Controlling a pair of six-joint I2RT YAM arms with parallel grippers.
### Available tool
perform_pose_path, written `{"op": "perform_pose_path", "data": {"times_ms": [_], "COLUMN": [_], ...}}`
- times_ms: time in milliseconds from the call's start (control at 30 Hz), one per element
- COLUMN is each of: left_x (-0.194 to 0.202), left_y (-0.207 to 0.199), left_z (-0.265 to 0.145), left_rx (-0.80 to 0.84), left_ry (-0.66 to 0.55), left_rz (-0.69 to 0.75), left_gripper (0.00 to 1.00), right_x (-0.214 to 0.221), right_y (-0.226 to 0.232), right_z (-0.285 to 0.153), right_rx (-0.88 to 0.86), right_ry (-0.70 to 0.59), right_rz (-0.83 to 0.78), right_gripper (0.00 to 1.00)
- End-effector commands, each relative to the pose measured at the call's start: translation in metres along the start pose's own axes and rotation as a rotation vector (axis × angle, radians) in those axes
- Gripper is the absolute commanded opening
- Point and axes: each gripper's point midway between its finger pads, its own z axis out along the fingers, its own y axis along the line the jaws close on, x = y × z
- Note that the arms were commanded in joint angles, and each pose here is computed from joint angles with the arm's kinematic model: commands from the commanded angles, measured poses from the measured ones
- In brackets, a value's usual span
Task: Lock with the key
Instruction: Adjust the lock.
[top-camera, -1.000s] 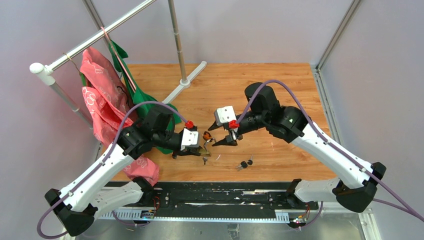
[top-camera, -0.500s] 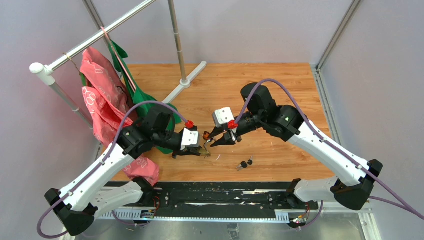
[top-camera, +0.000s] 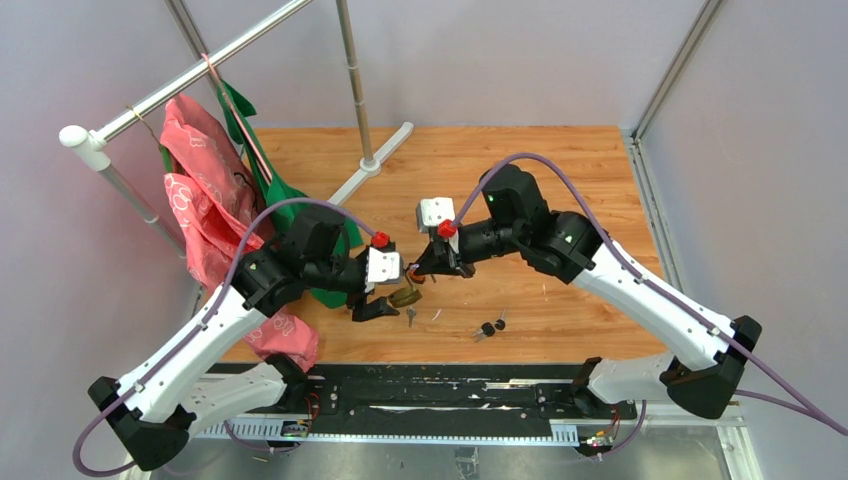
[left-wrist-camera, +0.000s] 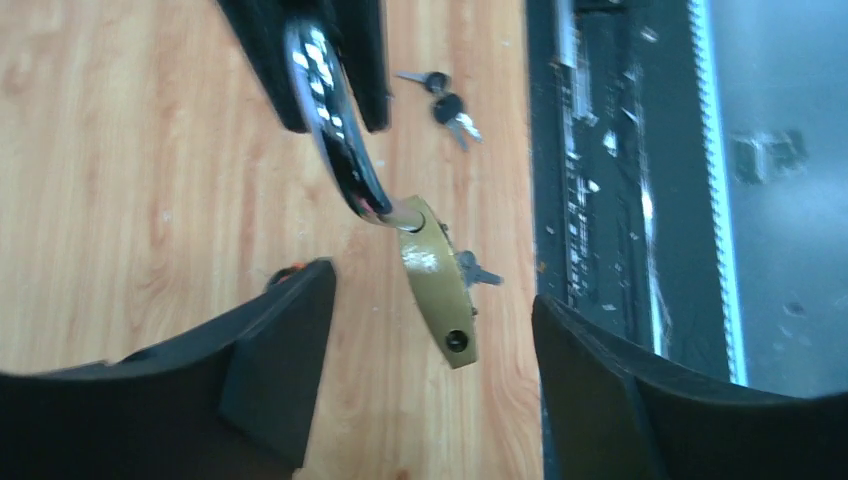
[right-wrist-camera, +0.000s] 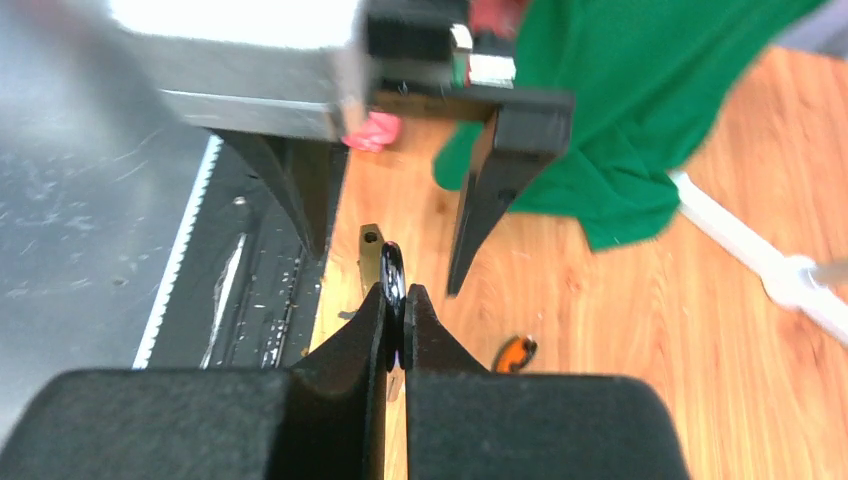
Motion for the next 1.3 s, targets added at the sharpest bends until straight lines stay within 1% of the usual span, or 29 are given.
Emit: {"op": "perform_pose_path", "data": {"times_ms": [0, 100, 133, 167, 267, 333, 367, 400, 433, 467, 533, 567, 667, 733, 800, 900, 933, 1033, 1067, 1167, 1200, 1267], "left_x": [-0.027, -0.046, -0.051, -0.057, -0.065, -0.062, -0.059, -0.053, -0.044, -0.031, -0.006, 0.000, -0.001, -0.010, -0.019, -0.023, -0.023, -0.026, -0.027, -0.029, -0.031, -0.034], "left_y": [0.066, 0.111, 0.116, 0.117, 0.102, 0.079, 0.066, 0.058, 0.055, 0.058, 0.071, 0.079, 0.104, 0.114, 0.115, 0.111, 0.109, 0.098, 0.091, 0.080, 0.076, 0.073], "left_z": [-0.022, -0.052, -0.060, -0.065, -0.064, -0.051, -0.043, -0.037, -0.031, -0.027, -0.020, -0.019, -0.015, -0.014, -0.010, -0.005, -0.004, -0.001, 0.001, 0.004, 0.005, 0.004], "left_rx": [-0.352, -0.633, -0.677, -0.685, -0.624, -0.504, -0.435, -0.396, -0.394, -0.424, -0.518, -0.557, -0.644, -0.662, -0.636, -0.582, -0.570, -0.496, -0.452, -0.389, -0.365, -0.352], "left_ry": [-0.008, -0.049, -0.059, -0.072, -0.117, -0.137, -0.143, -0.149, -0.143, -0.128, -0.090, -0.078, -0.102, -0.139, -0.166, -0.164, -0.157, -0.143, -0.141, -0.145, -0.154, -0.167], "left_rz": [-0.015, -0.035, -0.040, -0.035, -0.048, -0.085, -0.117, -0.167, -0.246, -0.321, -0.423, -0.449, -0.486, -0.446, -0.383, -0.281, -0.261, -0.206, -0.186, -0.171, -0.163, -0.164], "left_gripper": [0.81, 0.83, 0.78, 0.75, 0.60, 0.43, 0.37, 0.35, 0.35, 0.36, 0.48, 0.55, 0.71, 0.75, 0.78, 0.78, 0.76, 0.68, 0.63, 0.50, 0.41, 0.31], "right_x": [-0.021, -0.021, -0.020, -0.020, -0.021, -0.026, -0.029, -0.027, -0.028, -0.028, -0.030, -0.033, -0.036, -0.038, -0.039, -0.044, -0.046, -0.057, -0.062, -0.073, -0.077, -0.080], "right_y": [-0.044, -0.070, -0.078, -0.083, -0.094, -0.101, -0.105, -0.109, -0.109, -0.109, -0.107, -0.105, -0.099, -0.096, -0.095, -0.093, -0.091, -0.083, -0.078, -0.065, -0.062, -0.054], "right_z": [-0.024, -0.042, -0.048, -0.053, -0.060, -0.067, -0.072, -0.077, -0.078, -0.080, -0.081, -0.080, -0.074, -0.069, -0.062, -0.056, -0.055, -0.049, -0.045, -0.041, -0.040, -0.038], "right_rx": [0.341, 0.568, 0.635, 0.689, 0.794, 0.871, 0.911, 0.967, 0.984, 1.007, 1.036, 1.039, 1.059, 1.059, 1.050, 1.021, 1.004, 0.927, 0.881, 0.796, 0.771, 0.725], "right_ry": [-0.076, -0.162, -0.194, -0.227, -0.305, -0.373, -0.408, -0.427, -0.449, -0.470, -0.494, -0.500, -0.513, -0.526, -0.533, -0.542, -0.539, -0.552, -0.556, -0.573, -0.574, -0.565], "right_rz": [0.109, 0.230, 0.270, 0.320, 0.414, 0.449, 0.458, 0.476, 0.495, 0.510, 0.525, 0.525, 0.524, 0.525, 0.522, 0.496, 0.479, 0.398, 0.361, 0.310, 0.288, 0.248], "right_gripper": [0.00, 0.00, 0.00, 0.00, 0.00, 0.00, 0.00, 0.00, 0.00, 0.00, 0.00, 0.00, 0.00, 0.00, 0.00, 0.00, 0.00, 0.00, 0.00, 0.00, 0.00, 0.00]}}
